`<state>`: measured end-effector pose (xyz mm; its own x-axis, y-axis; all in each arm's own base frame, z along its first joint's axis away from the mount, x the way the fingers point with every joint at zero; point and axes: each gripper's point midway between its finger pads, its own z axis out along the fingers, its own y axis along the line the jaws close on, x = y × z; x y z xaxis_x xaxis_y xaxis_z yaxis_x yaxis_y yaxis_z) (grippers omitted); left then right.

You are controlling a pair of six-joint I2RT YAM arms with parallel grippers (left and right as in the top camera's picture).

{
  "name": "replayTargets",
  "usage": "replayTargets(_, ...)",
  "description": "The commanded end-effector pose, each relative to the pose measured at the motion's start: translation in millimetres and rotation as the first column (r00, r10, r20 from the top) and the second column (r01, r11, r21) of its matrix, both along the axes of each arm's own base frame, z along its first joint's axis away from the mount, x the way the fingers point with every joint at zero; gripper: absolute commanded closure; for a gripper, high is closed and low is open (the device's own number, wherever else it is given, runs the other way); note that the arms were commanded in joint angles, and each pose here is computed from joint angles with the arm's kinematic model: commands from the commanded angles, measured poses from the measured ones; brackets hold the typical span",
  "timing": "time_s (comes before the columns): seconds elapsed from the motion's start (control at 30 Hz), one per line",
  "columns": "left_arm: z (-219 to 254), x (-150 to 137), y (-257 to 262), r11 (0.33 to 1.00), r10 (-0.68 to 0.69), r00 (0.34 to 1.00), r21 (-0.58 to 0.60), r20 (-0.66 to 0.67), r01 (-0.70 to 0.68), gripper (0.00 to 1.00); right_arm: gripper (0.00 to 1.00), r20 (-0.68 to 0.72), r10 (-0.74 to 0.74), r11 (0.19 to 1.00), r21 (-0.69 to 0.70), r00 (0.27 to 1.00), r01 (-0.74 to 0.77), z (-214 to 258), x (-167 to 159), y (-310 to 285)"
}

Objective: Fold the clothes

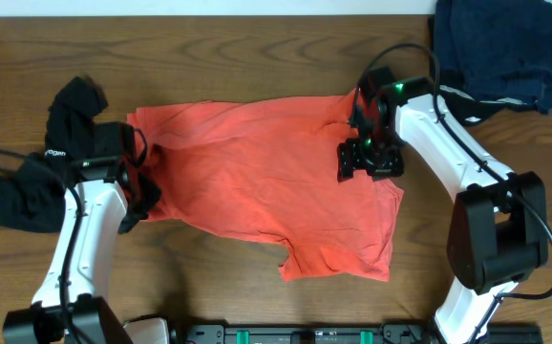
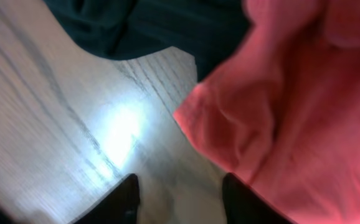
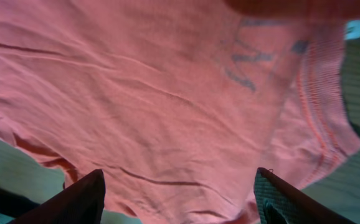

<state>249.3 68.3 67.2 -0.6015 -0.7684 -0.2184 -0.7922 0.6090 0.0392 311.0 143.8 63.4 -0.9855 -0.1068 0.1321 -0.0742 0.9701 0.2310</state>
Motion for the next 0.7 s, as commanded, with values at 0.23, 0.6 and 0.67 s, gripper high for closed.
replayTargets(0.23, -40, 3, 1, 0.998, 0.049, 0.997, -0.027, -0.067, -0.051, 0.61, 0.26, 0.001, -0.006, 0.999, 0.034, 1.0, 0.006, -3, 0, 9)
replayTargets(0.6, -81, 16, -13, 0.991, 0.024, 0.994, -0.13, -0.104, -0.038, 0.6, 0.27, -0.031, -0.006, 1.0, 0.023, 1.0, 0.007, -3, -8, 7)
replayTargets(0.67, -81, 19, -12, 0.991, 0.016, 0.996, -0.13, -0.093, -0.028, 0.6, 0.27, -0.032, -0.006, 1.0, 0.023, 0.999, 0.007, -3, -8, 7)
